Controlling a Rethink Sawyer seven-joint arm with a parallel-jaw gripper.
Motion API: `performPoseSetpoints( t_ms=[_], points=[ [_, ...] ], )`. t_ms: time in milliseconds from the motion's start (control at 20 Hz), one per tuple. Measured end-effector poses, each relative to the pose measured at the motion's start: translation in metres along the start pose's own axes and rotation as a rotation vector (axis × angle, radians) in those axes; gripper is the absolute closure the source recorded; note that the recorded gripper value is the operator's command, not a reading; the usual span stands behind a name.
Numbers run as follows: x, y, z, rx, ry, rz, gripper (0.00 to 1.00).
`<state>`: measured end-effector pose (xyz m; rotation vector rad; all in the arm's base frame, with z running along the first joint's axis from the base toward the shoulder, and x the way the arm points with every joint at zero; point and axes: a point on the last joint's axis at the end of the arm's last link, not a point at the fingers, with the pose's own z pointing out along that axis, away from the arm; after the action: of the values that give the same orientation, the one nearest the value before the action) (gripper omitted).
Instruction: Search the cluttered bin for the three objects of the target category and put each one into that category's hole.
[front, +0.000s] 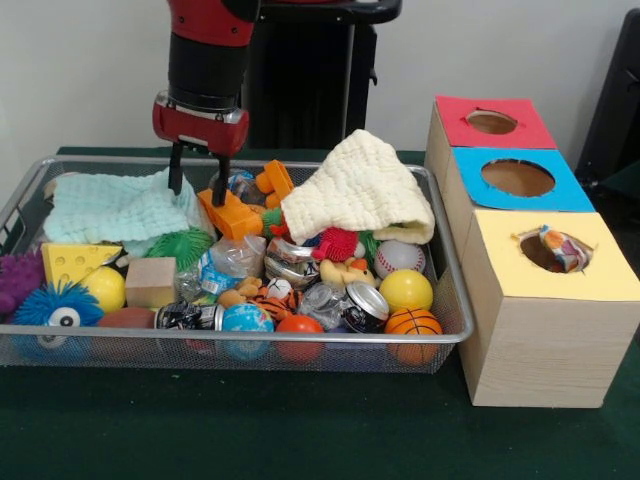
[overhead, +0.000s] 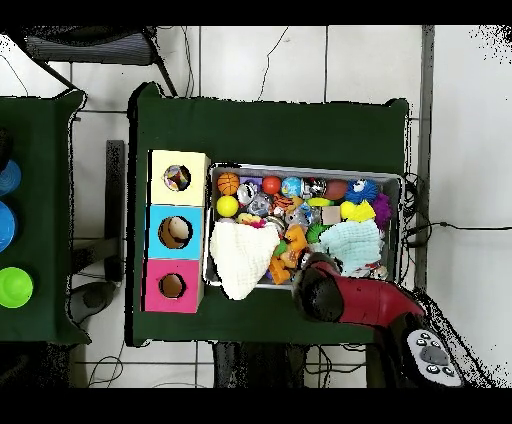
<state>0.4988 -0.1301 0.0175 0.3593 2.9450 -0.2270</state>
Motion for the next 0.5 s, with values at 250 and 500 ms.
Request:
performPoseSetpoints(
  t_ms=[250,500],
  points=[
    [-0.0002,-0.0020,0.0010,0.003,0.001,0.002,0.00],
    [-0.0012,-0.0059,0.0010,0.007,0.001,0.008,0.00]
  ],
)
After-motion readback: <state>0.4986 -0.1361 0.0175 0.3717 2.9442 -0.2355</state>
